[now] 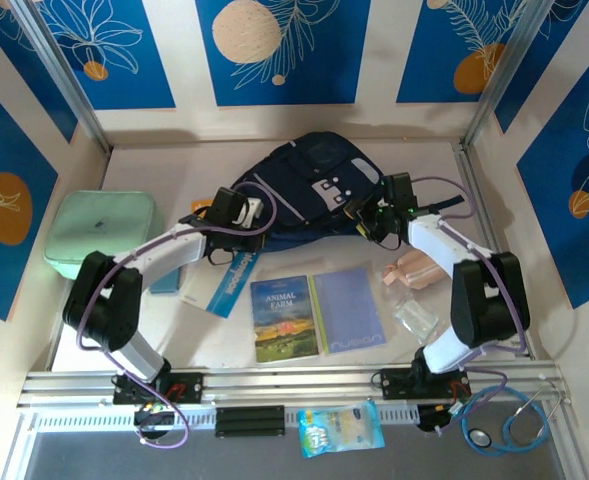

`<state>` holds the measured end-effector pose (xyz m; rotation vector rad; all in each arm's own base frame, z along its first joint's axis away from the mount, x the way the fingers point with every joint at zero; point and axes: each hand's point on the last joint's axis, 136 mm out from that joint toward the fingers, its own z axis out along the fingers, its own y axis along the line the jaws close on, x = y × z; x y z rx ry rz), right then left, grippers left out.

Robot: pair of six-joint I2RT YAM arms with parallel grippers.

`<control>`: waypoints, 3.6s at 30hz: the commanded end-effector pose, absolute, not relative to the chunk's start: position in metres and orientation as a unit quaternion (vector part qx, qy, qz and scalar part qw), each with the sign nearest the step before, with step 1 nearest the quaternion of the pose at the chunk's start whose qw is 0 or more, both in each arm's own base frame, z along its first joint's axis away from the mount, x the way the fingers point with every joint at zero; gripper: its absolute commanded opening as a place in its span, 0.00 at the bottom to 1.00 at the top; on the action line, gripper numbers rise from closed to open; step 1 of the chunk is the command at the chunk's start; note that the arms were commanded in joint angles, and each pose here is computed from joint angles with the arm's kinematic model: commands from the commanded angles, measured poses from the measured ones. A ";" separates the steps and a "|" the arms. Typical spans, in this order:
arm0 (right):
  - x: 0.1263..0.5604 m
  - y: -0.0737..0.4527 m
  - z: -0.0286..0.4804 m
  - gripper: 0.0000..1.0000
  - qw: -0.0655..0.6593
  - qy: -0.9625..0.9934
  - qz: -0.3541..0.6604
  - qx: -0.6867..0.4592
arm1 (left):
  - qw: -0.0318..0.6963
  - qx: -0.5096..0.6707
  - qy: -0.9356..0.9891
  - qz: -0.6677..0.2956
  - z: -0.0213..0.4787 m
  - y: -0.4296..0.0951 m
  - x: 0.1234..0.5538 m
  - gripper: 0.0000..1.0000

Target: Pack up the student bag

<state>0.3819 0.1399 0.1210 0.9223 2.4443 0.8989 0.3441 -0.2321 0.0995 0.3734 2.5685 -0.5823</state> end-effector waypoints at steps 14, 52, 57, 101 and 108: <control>0.342 0.238 0.104 0.68 0.089 0.844 0.401 0.345 | 0.179 0.172 0.923 -0.295 0.121 -0.314 0.322 0.00; 0.363 0.211 0.107 0.04 0.135 0.858 0.374 0.325 | 0.193 0.217 0.922 -0.255 0.126 -0.290 0.315 0.24; 0.363 0.213 0.107 0.04 0.132 0.858 0.376 0.323 | 0.206 0.207 0.924 -0.245 0.118 -0.308 0.317 0.32; 0.363 0.199 0.103 0.02 0.152 0.868 0.348 0.319 | 0.130 0.238 0.959 -0.083 0.089 -0.287 0.309 0.00; 0.365 0.184 0.105 0.02 0.170 0.871 0.334 0.317 | 0.127 0.240 0.963 -0.006 0.074 -0.236 0.324 0.00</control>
